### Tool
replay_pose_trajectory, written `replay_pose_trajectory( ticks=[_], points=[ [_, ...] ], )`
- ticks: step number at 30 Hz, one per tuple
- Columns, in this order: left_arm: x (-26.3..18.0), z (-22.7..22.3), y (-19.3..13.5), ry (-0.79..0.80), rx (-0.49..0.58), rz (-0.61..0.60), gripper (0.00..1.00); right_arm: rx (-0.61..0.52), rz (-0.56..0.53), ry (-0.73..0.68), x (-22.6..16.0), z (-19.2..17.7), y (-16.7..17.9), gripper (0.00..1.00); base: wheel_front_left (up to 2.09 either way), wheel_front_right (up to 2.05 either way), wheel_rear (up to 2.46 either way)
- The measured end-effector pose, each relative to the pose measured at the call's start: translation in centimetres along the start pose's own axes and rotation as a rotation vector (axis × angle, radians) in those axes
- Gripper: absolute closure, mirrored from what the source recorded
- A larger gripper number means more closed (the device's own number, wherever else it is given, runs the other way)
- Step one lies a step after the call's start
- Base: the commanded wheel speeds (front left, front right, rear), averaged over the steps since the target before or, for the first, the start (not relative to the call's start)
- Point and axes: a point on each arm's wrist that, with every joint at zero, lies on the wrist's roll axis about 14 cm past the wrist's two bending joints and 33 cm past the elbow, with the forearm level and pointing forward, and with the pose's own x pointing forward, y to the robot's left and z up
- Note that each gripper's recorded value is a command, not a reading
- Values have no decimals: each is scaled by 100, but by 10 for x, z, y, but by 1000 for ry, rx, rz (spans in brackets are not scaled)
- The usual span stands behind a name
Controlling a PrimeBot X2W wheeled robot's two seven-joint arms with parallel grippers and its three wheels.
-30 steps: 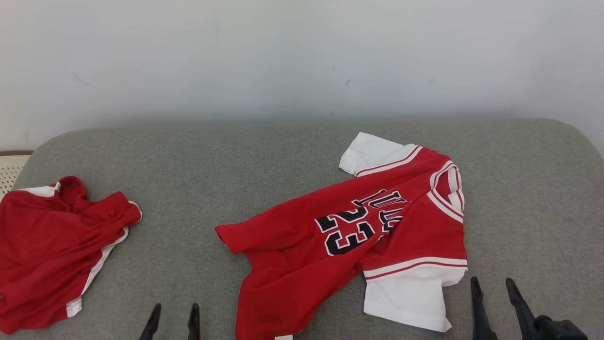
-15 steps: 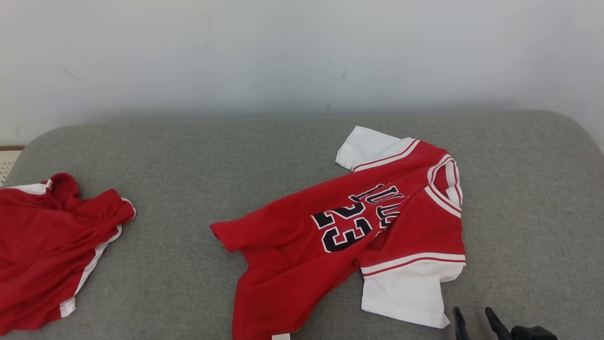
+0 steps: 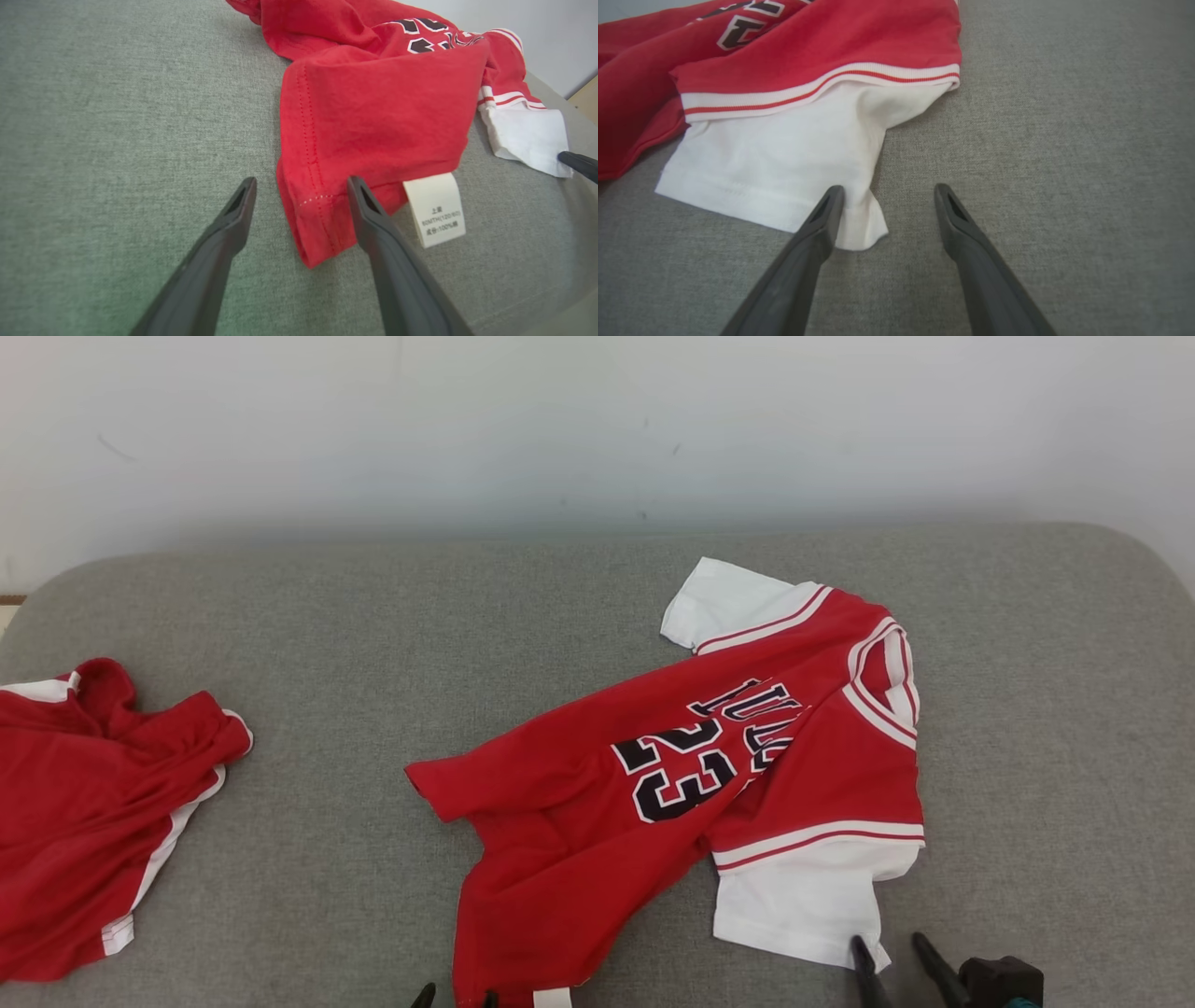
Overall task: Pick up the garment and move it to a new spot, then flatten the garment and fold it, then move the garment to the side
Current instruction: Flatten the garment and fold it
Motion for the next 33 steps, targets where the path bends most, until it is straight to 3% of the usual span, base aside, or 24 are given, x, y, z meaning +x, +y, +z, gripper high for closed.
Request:
replay_pose_trajectory(
  ticks=[9, 10, 11, 12, 13, 14, 15, 16, 17, 22, 33],
  points=[
    [6, 1, -6, 5, -5, -18, 0, 8, 29, 38, 3, -12, 9, 0, 0, 0, 0],
    [6, 0, -7, 5, -5, -21, 7, 11, 30, 41, 3, -13, 9, 0, 0, 0, 0],
    [6, 0, -9, 7, -8, -24, 51, 13, 31, 43, 3, -13, 9, 0, 0, 0, 0],
    [5, -1, -10, 11, -13, -26, 78, 15, 31, 47, 3, -14, 9, 5, 0, 0, 0],
    [5, -3, -10, 17, -20, -27, 85, 17, 31, 57, 3, -16, 9, 14, 0, 0, 0],
    [4, -6, -11, 24, -21, -29, 73, 18, 34, 61, 3, -17, 10, 51, 0, 0, 0],
    [3, -7, -11, 29, -24, -29, 71, 20, 35, 64, 3, -18, 11, 57, 0, 0, 0],
    [2, -10, -11, 40, -31, -27, 95, 20, 40, 72, 3, -19, 12, 100, 0, 0, 0],
    [1, -15, -11, 54, -34, -26, 100, 21, 45, 77, 3, -20, 14, 100, 0, 0, 0],
    [0, -15, -9, 54, -34, -19, 100, 24, 52, 76, 5, -19, 16, 100, 0, 0, 0],
    [-10, 43, 11, -143, -10, 63, 100, 126, -1, -40, -13, 6, -6, 100, 0, 0, 0]
  ],
)
